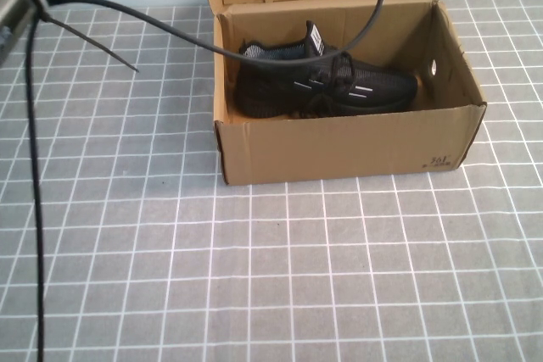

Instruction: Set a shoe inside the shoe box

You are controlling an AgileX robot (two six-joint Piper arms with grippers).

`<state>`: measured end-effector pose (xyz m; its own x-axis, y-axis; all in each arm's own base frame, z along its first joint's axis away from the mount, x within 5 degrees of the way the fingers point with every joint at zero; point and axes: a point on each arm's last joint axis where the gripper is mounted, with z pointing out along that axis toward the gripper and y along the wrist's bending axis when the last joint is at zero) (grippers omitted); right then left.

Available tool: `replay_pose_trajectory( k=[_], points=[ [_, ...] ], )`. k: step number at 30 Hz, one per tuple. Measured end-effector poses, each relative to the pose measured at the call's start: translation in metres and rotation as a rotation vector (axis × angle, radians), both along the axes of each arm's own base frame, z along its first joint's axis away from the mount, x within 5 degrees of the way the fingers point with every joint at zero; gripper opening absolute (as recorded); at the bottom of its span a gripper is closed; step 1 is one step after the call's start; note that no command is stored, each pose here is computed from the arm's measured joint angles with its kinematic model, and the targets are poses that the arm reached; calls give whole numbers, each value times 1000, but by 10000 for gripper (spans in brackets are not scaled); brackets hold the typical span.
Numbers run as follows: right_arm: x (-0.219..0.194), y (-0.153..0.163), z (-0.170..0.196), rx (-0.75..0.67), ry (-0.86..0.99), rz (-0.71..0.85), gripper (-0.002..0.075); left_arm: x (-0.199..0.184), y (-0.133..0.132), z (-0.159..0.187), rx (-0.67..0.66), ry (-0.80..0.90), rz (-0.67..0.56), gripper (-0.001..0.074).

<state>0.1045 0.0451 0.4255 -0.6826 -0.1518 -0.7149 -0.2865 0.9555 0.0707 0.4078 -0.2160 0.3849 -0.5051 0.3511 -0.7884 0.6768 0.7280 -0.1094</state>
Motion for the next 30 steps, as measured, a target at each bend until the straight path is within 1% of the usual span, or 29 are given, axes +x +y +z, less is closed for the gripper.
replay_pose_trajectory(
  k=[4, 8, 14, 18, 20, 23, 28, 30],
  points=[
    [-25, -13, -9, 19, -42, -1, -16, -19, 10, 21, 69, -28, -39, 1],
    [-55, -26, -23, 69, -86, 14, -16, -41, 25, 48, 117, -61, -18, 0],
    [-97, -42, -48, 154, -169, 40, -16, -88, 51, 84, 96, -121, 42, -1],
    [-113, -49, -60, 194, -226, 62, -16, -131, 72, 96, 57, -179, 69, -1],
    [-118, -49, -64, 213, -274, 94, -16, -151, 82, 94, 34, -207, 86, -1],
    [-121, -46, -70, 239, -338, 145, -16, -183, 98, 81, 0, -254, 115, -1],
    [-115, -39, -81, 276, -373, 184, -16, -236, 125, 35, -70, -346, 177, -1],
    [-109, -36, -87, 284, -379, 183, -16, -256, 137, 10, -97, -391, 205, -1]
  ],
)
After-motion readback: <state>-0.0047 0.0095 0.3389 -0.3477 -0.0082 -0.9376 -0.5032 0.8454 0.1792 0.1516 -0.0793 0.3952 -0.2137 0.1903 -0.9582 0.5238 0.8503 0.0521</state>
